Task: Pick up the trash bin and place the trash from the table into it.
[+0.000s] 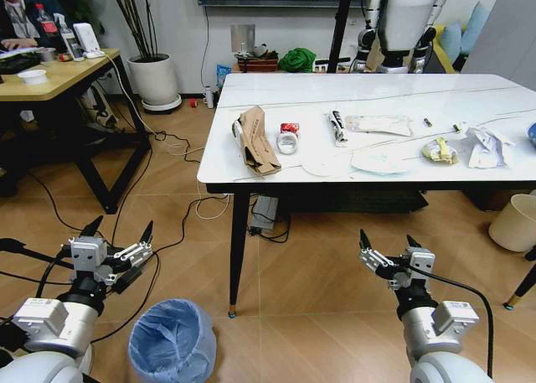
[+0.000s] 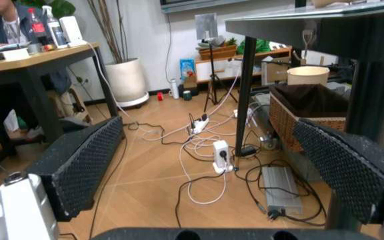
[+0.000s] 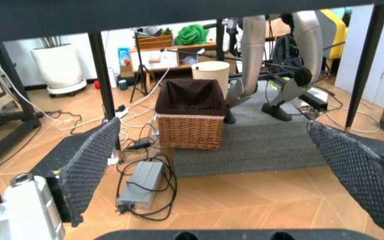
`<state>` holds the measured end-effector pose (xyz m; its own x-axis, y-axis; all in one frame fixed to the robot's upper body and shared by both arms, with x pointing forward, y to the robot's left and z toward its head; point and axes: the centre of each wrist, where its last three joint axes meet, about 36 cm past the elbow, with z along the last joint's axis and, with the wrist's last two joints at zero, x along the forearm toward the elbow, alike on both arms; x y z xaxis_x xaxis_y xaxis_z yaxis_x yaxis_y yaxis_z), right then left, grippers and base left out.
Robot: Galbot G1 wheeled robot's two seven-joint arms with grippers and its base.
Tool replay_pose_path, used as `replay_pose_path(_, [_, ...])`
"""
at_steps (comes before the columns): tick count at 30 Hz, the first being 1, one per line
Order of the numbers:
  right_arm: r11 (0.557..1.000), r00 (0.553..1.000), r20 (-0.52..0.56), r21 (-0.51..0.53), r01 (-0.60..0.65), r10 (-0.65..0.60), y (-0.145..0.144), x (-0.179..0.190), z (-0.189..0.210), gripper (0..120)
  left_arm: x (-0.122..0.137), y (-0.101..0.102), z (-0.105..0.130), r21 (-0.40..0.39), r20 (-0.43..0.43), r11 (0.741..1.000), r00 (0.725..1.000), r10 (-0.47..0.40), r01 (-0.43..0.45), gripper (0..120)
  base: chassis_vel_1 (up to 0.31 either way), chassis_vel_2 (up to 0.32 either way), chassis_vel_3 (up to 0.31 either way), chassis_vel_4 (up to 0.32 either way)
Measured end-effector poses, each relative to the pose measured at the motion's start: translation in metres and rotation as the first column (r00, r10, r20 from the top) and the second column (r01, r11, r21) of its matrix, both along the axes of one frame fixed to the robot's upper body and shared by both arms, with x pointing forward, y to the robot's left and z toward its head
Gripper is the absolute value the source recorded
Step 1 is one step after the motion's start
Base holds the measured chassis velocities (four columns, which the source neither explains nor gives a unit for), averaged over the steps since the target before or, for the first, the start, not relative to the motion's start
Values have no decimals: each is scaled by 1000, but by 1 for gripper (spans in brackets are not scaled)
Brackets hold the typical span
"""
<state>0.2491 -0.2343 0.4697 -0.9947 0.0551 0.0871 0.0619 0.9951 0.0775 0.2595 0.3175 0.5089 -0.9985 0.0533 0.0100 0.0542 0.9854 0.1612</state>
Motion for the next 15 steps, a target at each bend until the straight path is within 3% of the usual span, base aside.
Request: replay_pose_path(15, [1000,1000,-1,-3,-1,1,0,1,-3,100,-5,0,-3,12,-17,1000,1000,11,-11,100,0,0,0,0])
